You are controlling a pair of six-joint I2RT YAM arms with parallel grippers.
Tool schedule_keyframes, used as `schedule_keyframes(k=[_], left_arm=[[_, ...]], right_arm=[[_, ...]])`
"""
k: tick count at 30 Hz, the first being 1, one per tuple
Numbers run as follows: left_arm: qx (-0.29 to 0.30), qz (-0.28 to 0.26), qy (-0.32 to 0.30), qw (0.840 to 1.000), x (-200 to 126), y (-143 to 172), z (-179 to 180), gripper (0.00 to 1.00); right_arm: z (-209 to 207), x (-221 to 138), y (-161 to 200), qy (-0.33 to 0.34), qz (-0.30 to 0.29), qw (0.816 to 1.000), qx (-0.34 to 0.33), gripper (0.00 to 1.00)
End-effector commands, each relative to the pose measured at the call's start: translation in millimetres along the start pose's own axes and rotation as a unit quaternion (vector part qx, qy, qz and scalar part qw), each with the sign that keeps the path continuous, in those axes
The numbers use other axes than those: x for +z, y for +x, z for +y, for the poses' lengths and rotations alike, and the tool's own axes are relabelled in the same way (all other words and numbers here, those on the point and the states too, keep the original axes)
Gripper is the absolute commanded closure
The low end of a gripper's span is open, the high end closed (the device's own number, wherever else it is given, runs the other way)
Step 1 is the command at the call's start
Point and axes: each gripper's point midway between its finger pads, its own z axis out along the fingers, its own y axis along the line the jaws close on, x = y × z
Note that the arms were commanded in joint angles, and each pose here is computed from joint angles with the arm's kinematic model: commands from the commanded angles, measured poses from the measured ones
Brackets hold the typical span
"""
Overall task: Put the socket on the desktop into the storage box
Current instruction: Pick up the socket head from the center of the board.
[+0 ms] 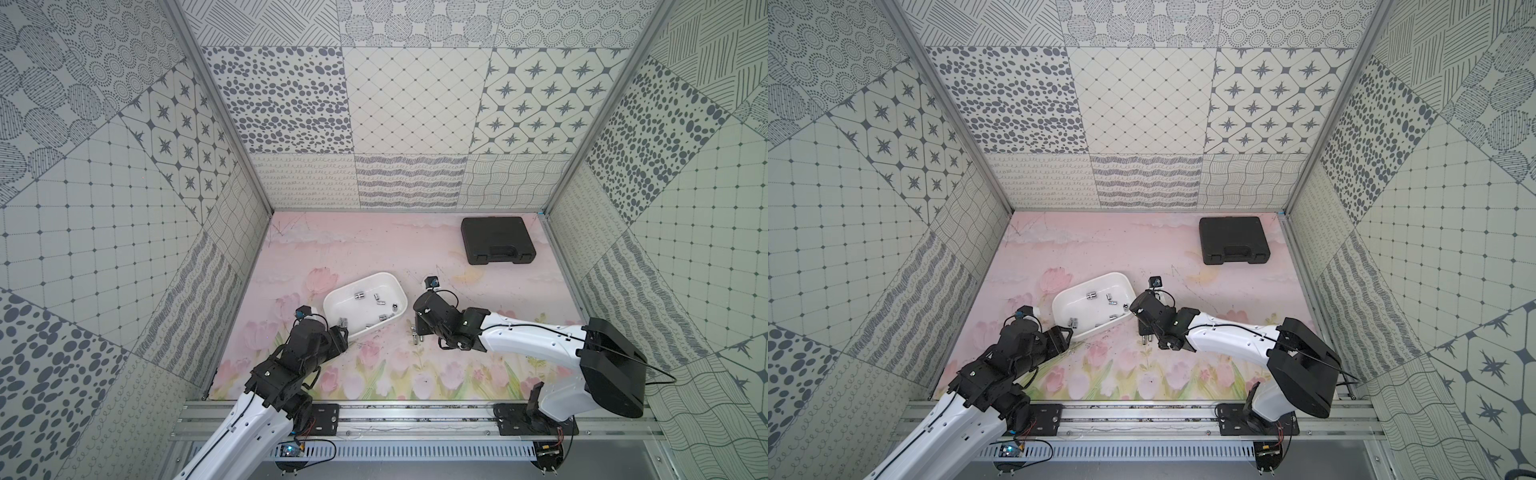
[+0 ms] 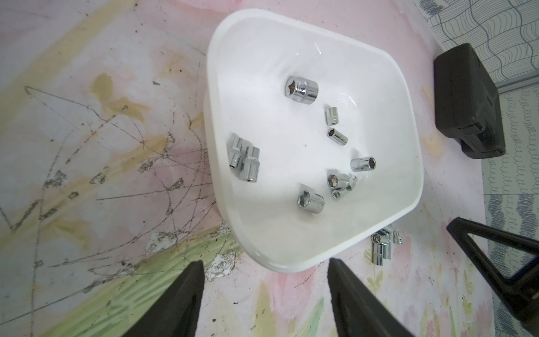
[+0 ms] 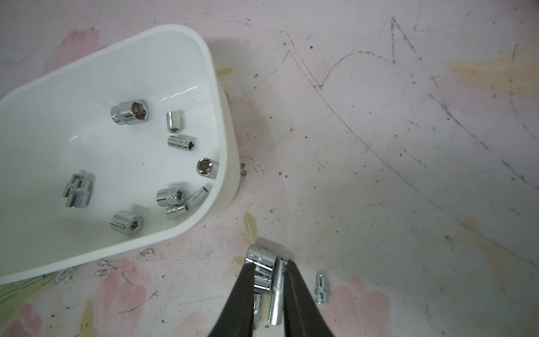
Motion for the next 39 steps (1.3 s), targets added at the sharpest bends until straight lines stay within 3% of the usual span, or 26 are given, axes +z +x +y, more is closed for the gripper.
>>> schedule_keyframes(k=[1,9,20,39], left_arm=[[-0.001,-0.004,0.017,1.000,1.5,-1.8,-6.8,0.28],[0.000,-0.005,0.015,1.000,1.5,-2.0,-6.0,0.28],[0.000,-0.006,0.015,1.000,1.0,-2.3,-6.1,0.28],[-0.002,-0.005,0.017,1.000,1.4,-2.1,-6.7,0.28]], right_arm=[[-24.7,-1.9,9.9,0.034,0.002,0.999,-0.004,0.74],[-39.3,7.9,40.8,0.040,0.048,0.998,-0.015,0.68],[-29.8,23.5,51.2,0.028,0.069,0.997,-0.015,0.68],[-31.4,37.9,65.6,0.041,0.092,0.995,-0.021,0.73]])
